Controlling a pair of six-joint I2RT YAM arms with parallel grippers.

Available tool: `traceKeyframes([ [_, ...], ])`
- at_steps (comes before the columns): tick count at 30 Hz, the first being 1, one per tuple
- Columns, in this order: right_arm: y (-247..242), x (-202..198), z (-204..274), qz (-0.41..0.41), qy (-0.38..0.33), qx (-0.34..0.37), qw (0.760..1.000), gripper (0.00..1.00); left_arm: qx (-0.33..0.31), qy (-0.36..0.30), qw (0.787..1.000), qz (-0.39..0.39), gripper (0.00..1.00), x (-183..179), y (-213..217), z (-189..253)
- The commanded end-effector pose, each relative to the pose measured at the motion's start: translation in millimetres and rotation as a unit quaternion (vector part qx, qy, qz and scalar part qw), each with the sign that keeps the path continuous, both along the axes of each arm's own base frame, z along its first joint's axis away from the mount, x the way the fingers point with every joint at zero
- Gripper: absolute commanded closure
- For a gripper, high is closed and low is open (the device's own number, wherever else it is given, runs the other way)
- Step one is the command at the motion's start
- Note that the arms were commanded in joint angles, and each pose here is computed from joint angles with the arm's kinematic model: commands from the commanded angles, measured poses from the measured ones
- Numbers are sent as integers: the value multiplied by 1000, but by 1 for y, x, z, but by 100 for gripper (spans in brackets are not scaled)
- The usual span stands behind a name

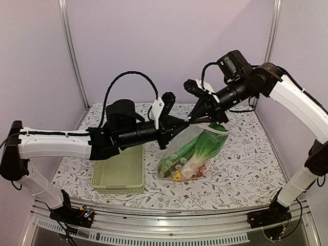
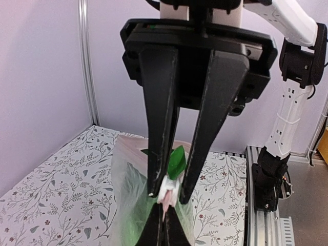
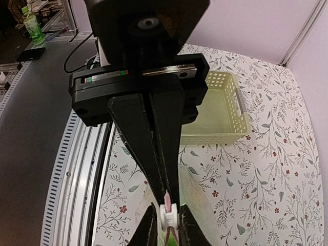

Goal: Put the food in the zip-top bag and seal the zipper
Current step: Pick up the zipper from the zipper food storage bag, then zip the zipper on the zipper food storage bag.

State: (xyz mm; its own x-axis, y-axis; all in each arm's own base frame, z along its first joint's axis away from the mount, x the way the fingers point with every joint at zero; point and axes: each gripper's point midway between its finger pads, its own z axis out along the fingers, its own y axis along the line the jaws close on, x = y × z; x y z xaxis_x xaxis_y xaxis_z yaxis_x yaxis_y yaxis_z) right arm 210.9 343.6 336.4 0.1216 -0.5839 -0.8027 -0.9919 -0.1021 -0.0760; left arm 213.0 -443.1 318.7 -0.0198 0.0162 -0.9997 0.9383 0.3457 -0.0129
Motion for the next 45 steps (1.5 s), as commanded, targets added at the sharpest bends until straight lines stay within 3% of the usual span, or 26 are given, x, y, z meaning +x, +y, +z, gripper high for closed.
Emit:
traceKeyframes([
  [1,2,-5,-1,12,3,-4,1000,91,-17,-18,1000,-2,100,-7,6,15],
  [7,0,3,-6,-4,-10,-19,1000,100,-13,-26,1000,11,100,-6,12,13],
  [20,-31,36,-28,-76,-20,-84,993,100,-28,-43,996,70,100,4,62,18],
  [45,-146,64,-66,-192,-8,-147,970,100,-29,-40,992,113,100,22,90,7],
])
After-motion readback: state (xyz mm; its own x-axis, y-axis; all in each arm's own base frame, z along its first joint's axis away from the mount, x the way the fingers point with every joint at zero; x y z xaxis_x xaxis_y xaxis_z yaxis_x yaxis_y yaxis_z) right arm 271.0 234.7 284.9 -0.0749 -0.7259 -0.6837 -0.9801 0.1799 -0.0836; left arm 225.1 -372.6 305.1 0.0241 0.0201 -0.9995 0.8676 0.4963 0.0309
